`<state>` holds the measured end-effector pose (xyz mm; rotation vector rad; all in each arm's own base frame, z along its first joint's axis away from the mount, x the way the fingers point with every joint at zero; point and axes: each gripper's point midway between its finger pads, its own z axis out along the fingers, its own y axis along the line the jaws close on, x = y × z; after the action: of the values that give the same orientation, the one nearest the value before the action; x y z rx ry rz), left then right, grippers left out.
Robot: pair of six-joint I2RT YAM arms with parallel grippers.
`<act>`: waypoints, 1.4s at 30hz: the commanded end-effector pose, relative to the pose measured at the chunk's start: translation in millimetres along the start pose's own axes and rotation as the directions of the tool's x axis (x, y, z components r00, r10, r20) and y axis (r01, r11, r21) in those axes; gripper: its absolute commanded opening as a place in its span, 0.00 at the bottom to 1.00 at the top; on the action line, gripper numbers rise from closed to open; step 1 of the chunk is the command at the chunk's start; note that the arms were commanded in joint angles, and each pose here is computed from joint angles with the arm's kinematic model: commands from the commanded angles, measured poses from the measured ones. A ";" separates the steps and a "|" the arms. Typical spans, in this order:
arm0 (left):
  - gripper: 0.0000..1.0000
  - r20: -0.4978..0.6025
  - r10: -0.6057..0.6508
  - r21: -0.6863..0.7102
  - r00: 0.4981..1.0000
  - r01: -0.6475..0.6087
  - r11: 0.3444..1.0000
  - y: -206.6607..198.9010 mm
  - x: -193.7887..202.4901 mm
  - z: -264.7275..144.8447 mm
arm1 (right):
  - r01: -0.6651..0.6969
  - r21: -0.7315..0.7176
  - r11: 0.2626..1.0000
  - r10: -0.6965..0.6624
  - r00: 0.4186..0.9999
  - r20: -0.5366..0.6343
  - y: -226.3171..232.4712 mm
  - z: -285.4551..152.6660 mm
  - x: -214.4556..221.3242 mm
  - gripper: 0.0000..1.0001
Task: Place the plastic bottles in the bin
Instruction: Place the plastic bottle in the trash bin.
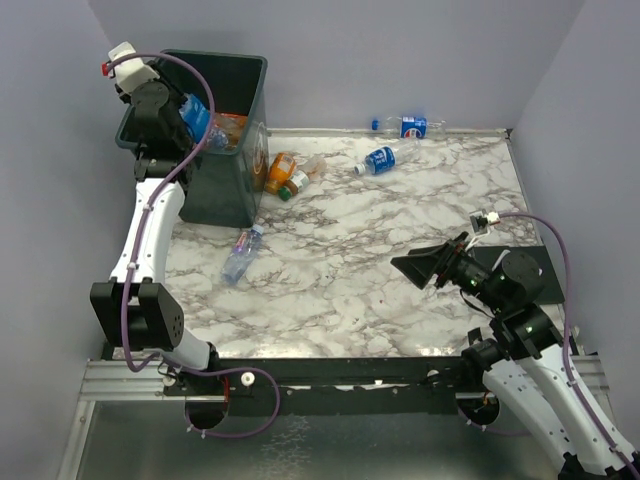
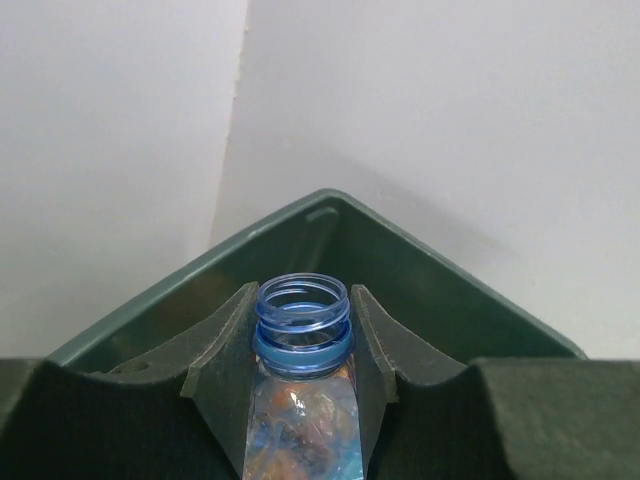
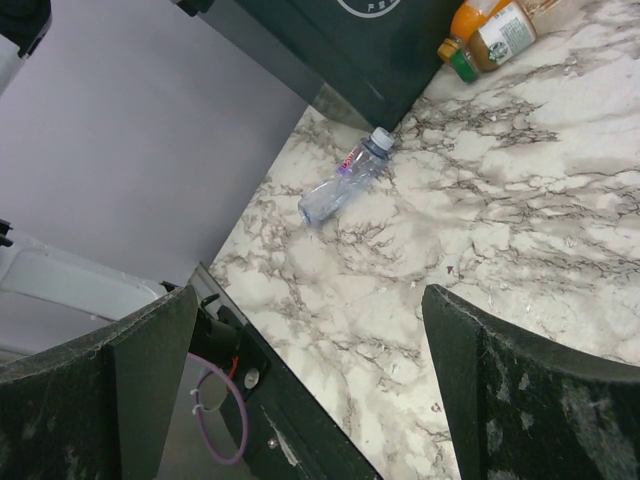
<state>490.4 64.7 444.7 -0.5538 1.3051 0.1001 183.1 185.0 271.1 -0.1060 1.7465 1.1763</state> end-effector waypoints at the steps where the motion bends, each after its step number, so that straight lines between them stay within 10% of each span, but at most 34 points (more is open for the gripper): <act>1: 0.00 0.182 -0.079 -0.050 0.980 0.090 0.995 8.5 -62.0 -15.4 | 0.024 0.007 1.000 -0.024 1.000 0.016 1.2 1.0 -5.8 0.97; 14: 0.00 0.383 -0.020 -0.246 0.924 0.123 0.961 39.2 -78.7 1.2 | 0.014 0.017 1.000 -0.014 1.000 -0.011 -5.0 0.3 4.7 0.97; 21: 0.00 0.485 0.252 -0.174 0.838 -0.190 0.966 -2.5 -57.3 -13.6 | 0.011 0.029 1.000 -0.010 1.000 -0.029 -10.0 0.1 11.8 0.97; 30: 0.00 0.188 0.601 -0.281 0.777 -0.544 0.791 -10.5 0.2 -10.0 | -0.002 0.006 1.000 0.002 1.000 -0.031 -9.4 3.8 14.8 0.97; 32: 0.15 0.102 0.611 -0.259 0.785 -0.572 0.778 -9.9 24.0 -7.3 | -0.003 0.005 1.000 0.003 0.999 -0.034 -8.7 3.1 14.9 0.97; 36: 0.77 -0.014 0.551 -0.185 0.834 -0.544 0.819 -18.1 45.6 -5.2 | -0.005 0.009 1.000 0.005 0.999 -0.038 -7.9 1.7 14.5 0.97; 39: 0.98 -0.033 0.500 -0.137 0.865 -0.500 0.855 -30.5 33.0 -4.9 | -0.004 0.012 1.000 0.005 0.999 -0.041 -7.6 1.2 14.5 0.97; 42: 0.99 -0.006 0.450 -0.104 0.893 -0.448 0.888 -46.7 2.5 -8.7 | -0.001 0.011 1.000 0.001 0.999 -0.036 -6.8 1.6 12.5 0.97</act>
<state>509.2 30.6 433.3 -0.2959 1.3473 0.6617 182.7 187.4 250.2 -0.1129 1.7986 1.1686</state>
